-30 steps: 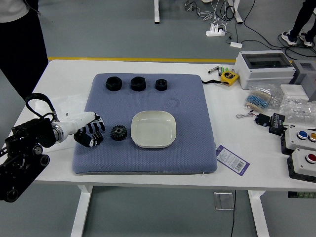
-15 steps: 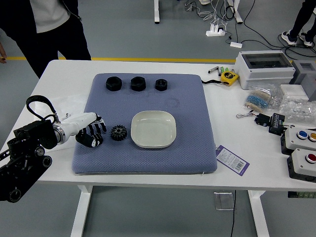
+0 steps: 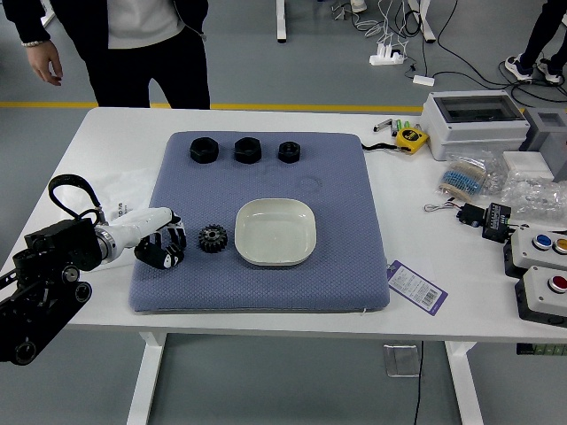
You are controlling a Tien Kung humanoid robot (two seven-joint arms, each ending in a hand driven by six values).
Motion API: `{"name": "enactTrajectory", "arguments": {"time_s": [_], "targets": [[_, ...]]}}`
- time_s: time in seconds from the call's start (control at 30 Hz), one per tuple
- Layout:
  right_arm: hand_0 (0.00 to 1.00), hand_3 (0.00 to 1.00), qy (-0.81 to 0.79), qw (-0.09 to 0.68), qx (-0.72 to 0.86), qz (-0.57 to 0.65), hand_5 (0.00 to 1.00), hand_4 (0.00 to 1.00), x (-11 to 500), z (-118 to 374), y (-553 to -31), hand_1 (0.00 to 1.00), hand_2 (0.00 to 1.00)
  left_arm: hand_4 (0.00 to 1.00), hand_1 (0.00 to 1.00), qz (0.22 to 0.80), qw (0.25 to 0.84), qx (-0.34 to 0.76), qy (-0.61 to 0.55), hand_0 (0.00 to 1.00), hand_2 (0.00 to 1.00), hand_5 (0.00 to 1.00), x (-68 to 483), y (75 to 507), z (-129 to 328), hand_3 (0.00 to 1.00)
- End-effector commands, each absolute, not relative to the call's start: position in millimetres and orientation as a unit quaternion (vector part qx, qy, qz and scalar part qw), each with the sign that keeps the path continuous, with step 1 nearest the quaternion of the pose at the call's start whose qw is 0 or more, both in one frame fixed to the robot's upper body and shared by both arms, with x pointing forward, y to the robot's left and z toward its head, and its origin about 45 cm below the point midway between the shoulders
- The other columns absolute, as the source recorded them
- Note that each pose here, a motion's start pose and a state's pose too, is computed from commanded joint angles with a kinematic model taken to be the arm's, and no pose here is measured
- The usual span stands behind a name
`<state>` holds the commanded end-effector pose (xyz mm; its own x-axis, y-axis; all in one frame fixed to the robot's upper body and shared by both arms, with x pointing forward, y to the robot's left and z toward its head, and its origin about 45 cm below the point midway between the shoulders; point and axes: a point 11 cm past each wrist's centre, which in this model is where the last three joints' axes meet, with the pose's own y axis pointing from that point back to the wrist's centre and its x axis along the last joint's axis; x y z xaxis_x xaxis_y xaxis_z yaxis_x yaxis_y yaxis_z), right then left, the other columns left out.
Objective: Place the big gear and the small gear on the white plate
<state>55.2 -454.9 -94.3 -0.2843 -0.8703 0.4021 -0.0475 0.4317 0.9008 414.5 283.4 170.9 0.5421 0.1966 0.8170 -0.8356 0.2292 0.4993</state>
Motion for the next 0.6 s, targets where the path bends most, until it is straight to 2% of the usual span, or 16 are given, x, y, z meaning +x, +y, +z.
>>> {"name": "enactTrajectory", "arguments": {"time_s": [0.13,0.17,0.33,0.37,0.6], "targets": [[0.684,0.572,-0.685,0.497,0.335,-0.415,0.711,0.796,54.4,-94.4,-454.9,0.663,0.732,0.402,0.240,0.357,0.718,0.505,-0.318,0.186,0.320,0.002,414.9,282.0,172.7,0.443],[0.684,0.572,-0.685,0.497,0.335,-0.415,0.711,0.796,54.2,-94.4,-454.9,0.663,0.732,0.365,0.225,0.357,0.718,0.505,-0.319,0.184,0.311,0.002,414.9,281.8,173.0,0.444],[0.684,0.572,-0.684,0.498,0.334,-0.416,0.711,0.796,52.6,-94.6,-455.1,0.663,0.732,0.365,0.225,0.354,0.718,0.504,-0.324,0.184,0.311,0.002,415.0,280.2,175.5,0.444],[0.684,0.572,-0.684,0.498,0.334,-0.416,0.711,0.796,52.2,-94.7,-455.1,0.662,0.732,0.396,0.223,0.354,0.718,0.503,-0.325,0.180,0.310,0.002,415.3,279.8,176.7,0.455],[0.684,0.572,-0.683,0.499,0.333,-0.416,0.712,0.796,50.5,-94.8,-455.2,0.663,0.732,0.373,0.217,0.355,0.717,0.496,-0.338,0.180,0.305,0.002,417.4,275.4,185.5,0.457]]}}
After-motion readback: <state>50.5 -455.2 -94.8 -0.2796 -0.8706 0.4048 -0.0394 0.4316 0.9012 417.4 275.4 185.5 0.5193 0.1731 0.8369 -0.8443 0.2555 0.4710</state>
